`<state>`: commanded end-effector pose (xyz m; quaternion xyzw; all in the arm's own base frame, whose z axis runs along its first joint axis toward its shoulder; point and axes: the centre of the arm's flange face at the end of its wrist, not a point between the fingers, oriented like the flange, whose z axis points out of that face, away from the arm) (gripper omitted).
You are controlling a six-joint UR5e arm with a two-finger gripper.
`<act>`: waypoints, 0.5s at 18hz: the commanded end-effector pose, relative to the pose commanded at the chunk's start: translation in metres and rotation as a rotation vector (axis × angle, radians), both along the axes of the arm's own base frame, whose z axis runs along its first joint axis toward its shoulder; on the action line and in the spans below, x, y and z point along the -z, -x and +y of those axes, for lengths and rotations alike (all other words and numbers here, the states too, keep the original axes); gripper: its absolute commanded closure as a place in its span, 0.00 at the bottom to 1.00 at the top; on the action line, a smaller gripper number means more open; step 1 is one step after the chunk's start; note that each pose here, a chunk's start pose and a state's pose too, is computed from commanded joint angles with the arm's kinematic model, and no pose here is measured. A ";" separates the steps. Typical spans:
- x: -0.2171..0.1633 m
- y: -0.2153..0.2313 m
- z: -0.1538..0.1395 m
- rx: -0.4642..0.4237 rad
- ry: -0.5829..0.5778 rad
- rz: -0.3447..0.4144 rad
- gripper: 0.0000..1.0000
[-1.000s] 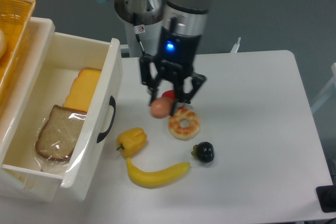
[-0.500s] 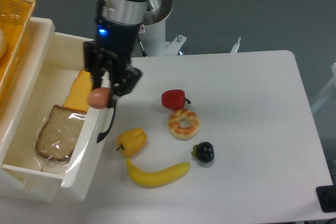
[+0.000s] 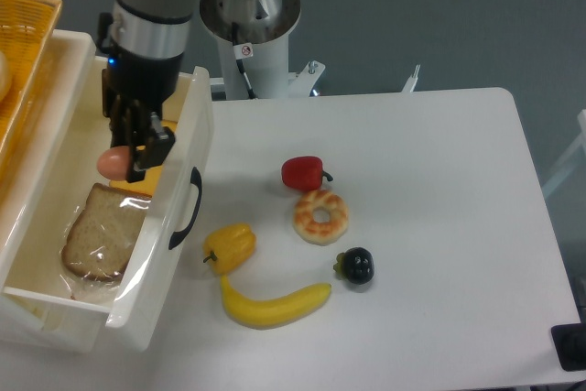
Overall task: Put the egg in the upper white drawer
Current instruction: 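Lower the egg into the drawer beside the cheese slice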
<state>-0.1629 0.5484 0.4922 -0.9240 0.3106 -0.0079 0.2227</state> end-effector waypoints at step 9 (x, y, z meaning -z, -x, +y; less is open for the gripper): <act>0.034 -0.025 0.002 0.144 0.064 0.041 0.85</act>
